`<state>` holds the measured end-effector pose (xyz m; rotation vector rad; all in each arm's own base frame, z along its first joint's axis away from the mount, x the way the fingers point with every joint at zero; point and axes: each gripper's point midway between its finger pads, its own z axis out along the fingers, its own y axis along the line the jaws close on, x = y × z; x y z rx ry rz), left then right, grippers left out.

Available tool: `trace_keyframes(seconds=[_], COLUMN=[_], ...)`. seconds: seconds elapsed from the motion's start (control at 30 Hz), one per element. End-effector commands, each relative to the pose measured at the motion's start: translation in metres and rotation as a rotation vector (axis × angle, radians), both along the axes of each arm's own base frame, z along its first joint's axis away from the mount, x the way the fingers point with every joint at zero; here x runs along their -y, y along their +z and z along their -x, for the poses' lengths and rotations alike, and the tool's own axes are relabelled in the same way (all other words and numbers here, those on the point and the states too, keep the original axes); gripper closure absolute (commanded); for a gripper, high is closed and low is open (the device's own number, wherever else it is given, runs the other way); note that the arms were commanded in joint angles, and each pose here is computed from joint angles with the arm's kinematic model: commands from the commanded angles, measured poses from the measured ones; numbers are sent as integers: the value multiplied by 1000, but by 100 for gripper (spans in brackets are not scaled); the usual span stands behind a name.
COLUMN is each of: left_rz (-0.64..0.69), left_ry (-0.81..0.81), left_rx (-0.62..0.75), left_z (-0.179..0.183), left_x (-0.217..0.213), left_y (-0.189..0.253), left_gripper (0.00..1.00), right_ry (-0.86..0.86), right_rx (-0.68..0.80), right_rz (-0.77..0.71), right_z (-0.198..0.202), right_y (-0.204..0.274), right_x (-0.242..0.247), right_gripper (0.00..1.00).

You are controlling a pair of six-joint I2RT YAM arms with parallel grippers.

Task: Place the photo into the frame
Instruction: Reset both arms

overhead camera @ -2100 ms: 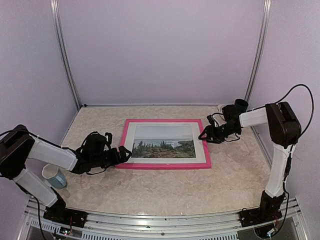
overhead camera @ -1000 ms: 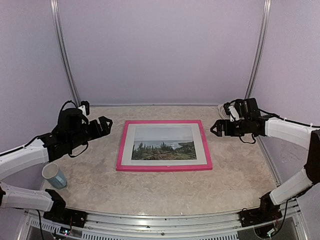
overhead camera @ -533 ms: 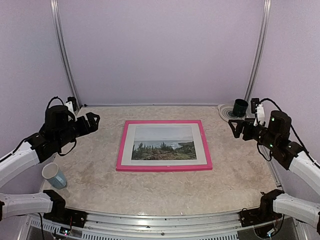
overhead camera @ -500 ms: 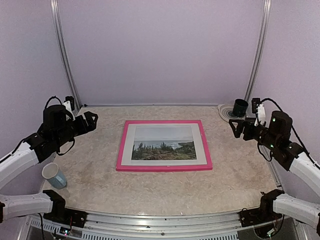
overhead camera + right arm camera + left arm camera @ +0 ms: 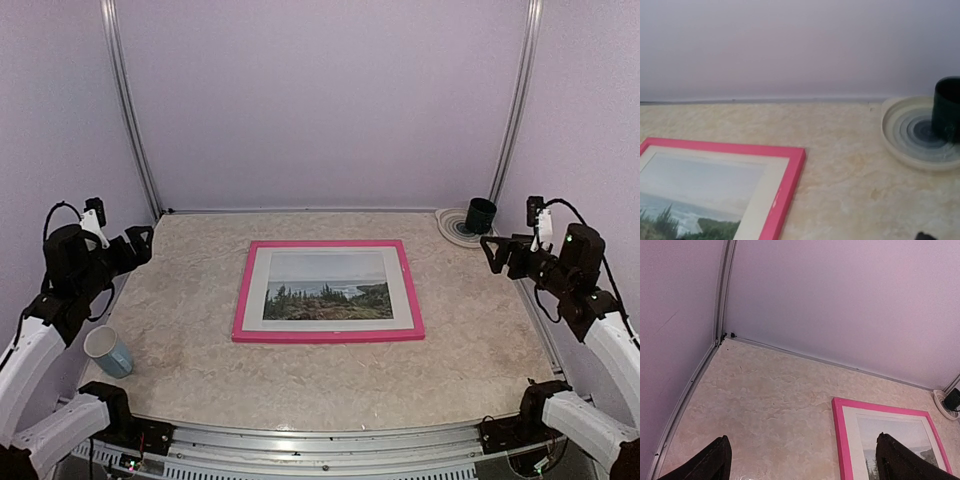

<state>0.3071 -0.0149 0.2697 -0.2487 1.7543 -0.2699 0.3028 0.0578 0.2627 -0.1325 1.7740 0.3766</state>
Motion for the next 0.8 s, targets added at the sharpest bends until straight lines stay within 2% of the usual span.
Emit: trace_keyframes(seconds=[0.0, 0.17, 0.4, 0.77], left_rz=[-78, -127, -130, -122], left_ry=[4, 19, 16, 12], left_rx=[51, 47, 29, 19], left_z=[12, 20, 20, 20], left_x=[-4, -6, -4, -3], left_y=[3, 2, -2, -5], left_gripper=[1, 1, 1, 1], right_ry=[-11, -115, -34, -54], right_rx=[42, 5, 71, 140], right_rz=[41, 27, 36, 55], right_z=[10, 7, 17, 29], right_y=[8, 5, 11, 27], right_x=[4, 21, 8, 11], right_gripper=[1, 1, 1, 1])
